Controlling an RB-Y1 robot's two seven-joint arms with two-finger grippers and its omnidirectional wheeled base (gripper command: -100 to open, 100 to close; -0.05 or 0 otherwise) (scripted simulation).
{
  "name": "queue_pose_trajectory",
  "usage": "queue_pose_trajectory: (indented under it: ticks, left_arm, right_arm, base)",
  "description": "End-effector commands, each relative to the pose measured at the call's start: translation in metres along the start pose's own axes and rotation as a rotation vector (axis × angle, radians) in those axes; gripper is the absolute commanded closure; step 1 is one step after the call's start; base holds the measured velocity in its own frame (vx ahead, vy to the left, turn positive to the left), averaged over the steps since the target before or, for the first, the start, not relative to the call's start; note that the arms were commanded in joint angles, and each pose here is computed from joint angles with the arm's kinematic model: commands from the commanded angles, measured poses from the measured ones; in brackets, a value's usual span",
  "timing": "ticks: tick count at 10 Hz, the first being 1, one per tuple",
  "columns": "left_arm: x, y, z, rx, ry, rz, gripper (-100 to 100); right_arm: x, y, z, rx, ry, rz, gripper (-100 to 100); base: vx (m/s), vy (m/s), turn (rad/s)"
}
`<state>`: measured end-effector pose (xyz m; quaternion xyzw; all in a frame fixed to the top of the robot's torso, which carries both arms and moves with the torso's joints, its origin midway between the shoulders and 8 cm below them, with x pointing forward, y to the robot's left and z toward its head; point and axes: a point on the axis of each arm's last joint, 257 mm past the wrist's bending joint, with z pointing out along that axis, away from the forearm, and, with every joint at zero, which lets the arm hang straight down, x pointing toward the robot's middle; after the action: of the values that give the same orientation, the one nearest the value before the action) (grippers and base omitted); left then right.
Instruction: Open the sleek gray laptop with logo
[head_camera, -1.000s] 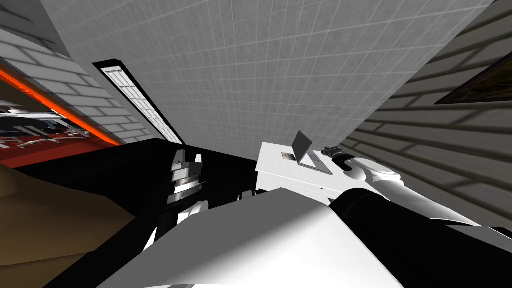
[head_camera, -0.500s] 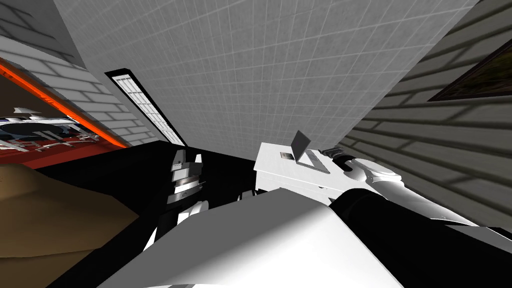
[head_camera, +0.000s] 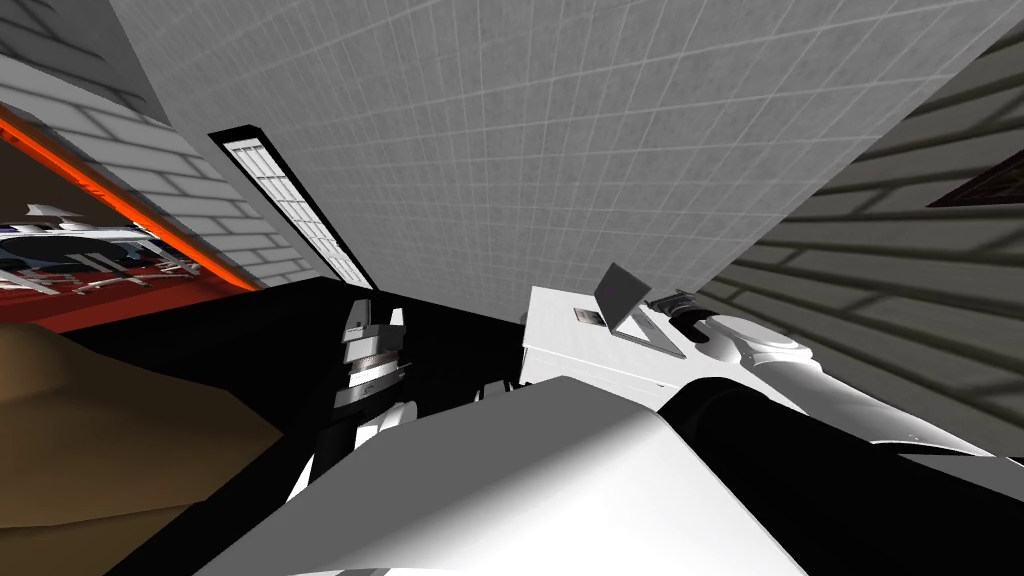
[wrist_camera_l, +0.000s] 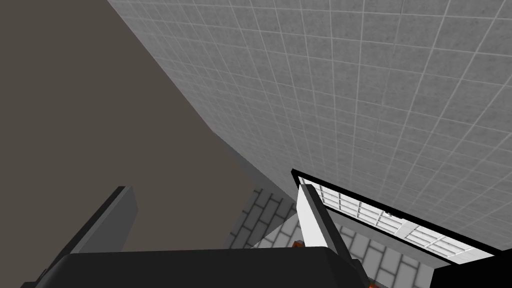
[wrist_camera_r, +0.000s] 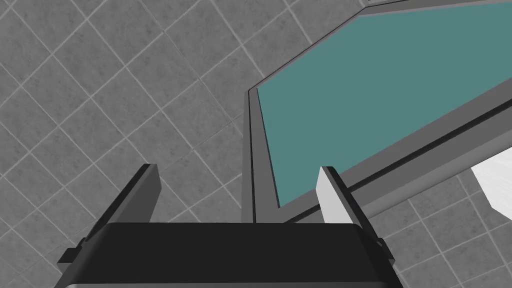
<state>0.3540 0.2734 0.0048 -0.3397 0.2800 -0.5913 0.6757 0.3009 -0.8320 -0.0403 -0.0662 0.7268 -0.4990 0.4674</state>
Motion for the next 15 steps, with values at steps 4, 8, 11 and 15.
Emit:
queue_pose_trajectory:
  ticks: [4, 8, 11, 15]
  left_arm:
    - [0.000, 0.000, 0.000, 0.000, 0.000, 0.000, 0]
    - [0.000, 0.000, 0.000, 0.000, 0.000, 0.000, 0]
    - [0.000, 0.000, 0.000, 0.000, 0.000, 0.000, 0]
    - [0.000, 0.000, 0.000, 0.000, 0.000, 0.000, 0]
  right_arm:
    - [0.005, -0.017, -0.001, 0.034, 0.031, -0.124, -100]
    - [0.012, -0.012, 0.000, 0.029, 0.034, -0.011, 100]
    - [0.021, -0.002, 0.001, 0.019, 0.032, 0.183, 100]
    - [0.032, 0.018, -0.002, 0.009, 0.051, 0.122, -100]
  base:
    - [0.082, 0.127, 0.024]
    - [-0.034, -0.038, 0.003]
    - [-0.132, -0.143, 0.001]
    - [-0.040, -0.016, 0.053]
